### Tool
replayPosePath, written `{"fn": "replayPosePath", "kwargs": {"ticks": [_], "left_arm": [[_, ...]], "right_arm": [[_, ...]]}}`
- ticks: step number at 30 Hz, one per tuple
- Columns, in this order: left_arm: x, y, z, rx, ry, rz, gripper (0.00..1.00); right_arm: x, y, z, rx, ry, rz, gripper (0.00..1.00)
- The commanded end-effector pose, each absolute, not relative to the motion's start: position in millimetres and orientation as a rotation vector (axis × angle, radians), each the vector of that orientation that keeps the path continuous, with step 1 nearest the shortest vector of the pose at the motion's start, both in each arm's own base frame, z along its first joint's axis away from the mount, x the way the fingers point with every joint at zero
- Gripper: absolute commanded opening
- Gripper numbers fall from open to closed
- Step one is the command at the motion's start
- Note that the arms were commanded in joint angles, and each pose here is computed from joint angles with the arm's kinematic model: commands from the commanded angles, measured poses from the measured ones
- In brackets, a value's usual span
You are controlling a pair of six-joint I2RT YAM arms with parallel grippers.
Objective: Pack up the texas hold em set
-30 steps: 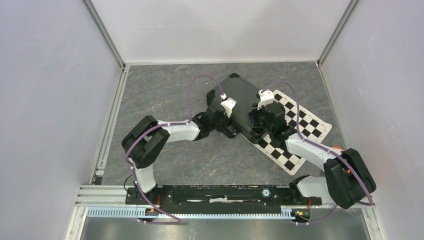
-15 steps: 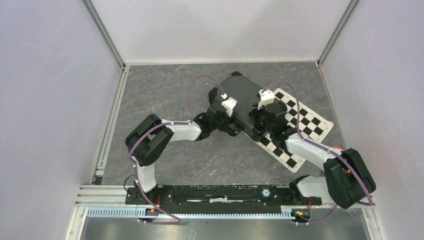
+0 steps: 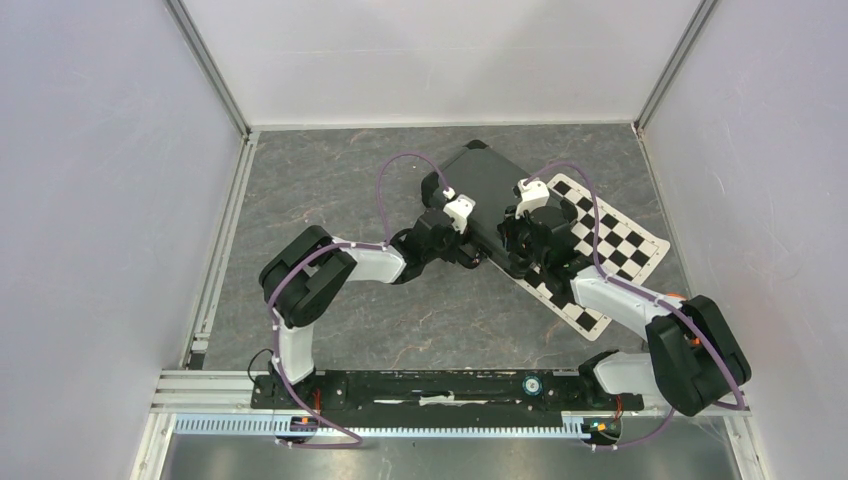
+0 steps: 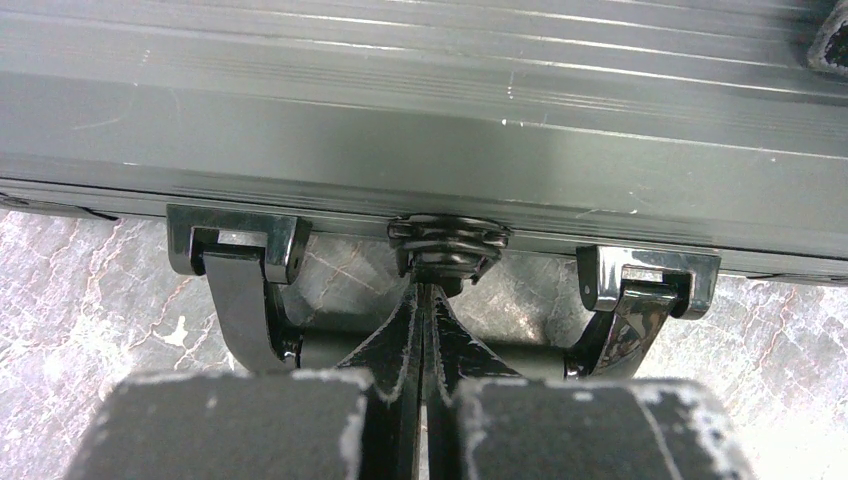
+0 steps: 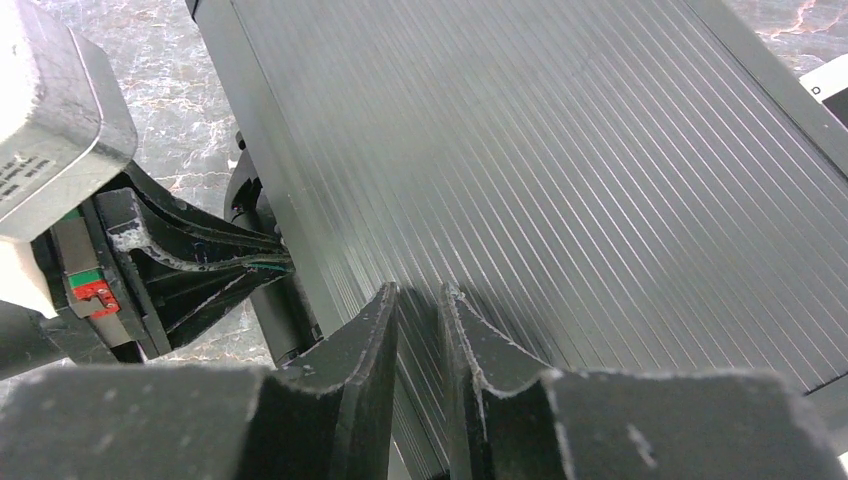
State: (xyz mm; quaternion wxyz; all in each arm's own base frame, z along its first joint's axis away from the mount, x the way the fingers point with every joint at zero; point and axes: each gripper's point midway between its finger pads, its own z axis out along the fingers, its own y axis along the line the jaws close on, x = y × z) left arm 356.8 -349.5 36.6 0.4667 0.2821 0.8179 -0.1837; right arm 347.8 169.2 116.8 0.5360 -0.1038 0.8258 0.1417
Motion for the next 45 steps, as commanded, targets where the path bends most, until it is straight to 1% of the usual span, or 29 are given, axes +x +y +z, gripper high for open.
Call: {"fn": "replayPosePath", "kwargs": {"ticks": [1, 8, 12, 15, 18, 22, 23, 24, 27, 28, 29, 30, 31, 32, 34, 35, 39, 42, 44, 45], "left_arm": [[354.9, -343.8, -5.1, 0.734, 2.061, -0.400, 0.02], [355.4, -345.4, -16.7, 0.736, 2.092, -0.387, 0.02], [354.9, -343.8, -8.7, 0.688, 2.062, -0.405, 0.02], [353.9, -342.5, 12.6, 0.668, 2.028, -0.422, 0.02], [352.5, -339.5, 49.0, 0.643, 1.983, -0.439, 0.02], [349.4, -322.1, 96.4, 0.562, 1.945, -0.416, 0.03], [347.9, -317.8, 106.2, 0.543, 1.939, -0.412, 0.07], [345.6, -313.1, 118.5, 0.521, 1.930, -0.413, 0.14], [340.0, -286.3, 145.4, 0.391, 1.915, -0.374, 0.59], [338.2, -272.4, 151.5, 0.333, 1.916, -0.343, 0.79], [335.5, -261.3, 156.0, 0.287, 1.914, -0.327, 0.92], [331.4, -248.8, 161.6, 0.241, 1.906, -0.313, 0.99], [327.8, -235.0, 163.4, 0.195, 1.902, -0.290, 1.00], [324.2, -222.1, 170.1, 0.143, 1.890, -0.282, 1.00], [317.1, -192.9, 170.5, 0.052, 1.886, -0.246, 1.00], [315.5, -179.3, 169.4, 0.016, 1.886, -0.228, 1.00], [315.5, -100.2, 161.5, -0.119, 1.890, -0.012, 1.00], [316.6, -46.8, 156.6, -0.232, 1.852, 0.082, 1.00], [310.6, -28.8, 150.9, -0.226, 1.777, 0.158, 1.00], [308.9, -22.9, 150.1, -0.213, 1.730, 0.185, 1.00]], "right_arm": [[334.5, 164.6, 87.3, -0.256, 2.071, 0.332, 0.27], [334.1, 165.6, 86.0, -0.257, 2.075, 0.340, 0.26], [334.5, 166.0, 85.2, -0.254, 2.076, 0.344, 0.26], [334.5, 166.4, 85.8, -0.256, 2.074, 0.346, 0.26], [336.5, 165.3, 94.9, -0.247, 2.050, 0.351, 0.26], [342.1, 164.8, 142.0, -0.239, 1.935, 0.368, 0.28], [342.1, 162.8, 153.6, -0.234, 1.909, 0.361, 0.30], [340.8, 159.0, 166.4, -0.227, 1.878, 0.350, 0.34], [334.0, 135.5, 189.3, -0.157, 1.815, 0.266, 0.48], [330.5, 125.5, 190.5, -0.123, 1.803, 0.230, 0.54], [326.0, 114.8, 193.4, -0.088, 1.786, 0.197, 0.58], [321.2, 101.9, 193.1, -0.047, 1.774, 0.152, 0.60], [316.8, 87.8, 189.2, -0.001, 1.775, 0.099, 0.62], [311.2, 75.3, 184.3, 0.037, 1.774, 0.057, 0.68], [299.5, 44.0, 168.4, 0.133, 1.783, -0.063, 0.93], [295.0, 30.3, 164.4, 0.177, 1.775, -0.107, 0.97], [278.2, -21.5, 155.3, 0.312, 1.691, -0.295, 0.98], [267.2, -55.9, 141.7, 0.411, 1.644, -0.409, 0.98], [262.8, -74.9, 125.6, 0.471, 1.632, -0.439, 0.98], [264.7, -76.6, 120.5, 0.470, 1.616, -0.410, 0.98]]}}
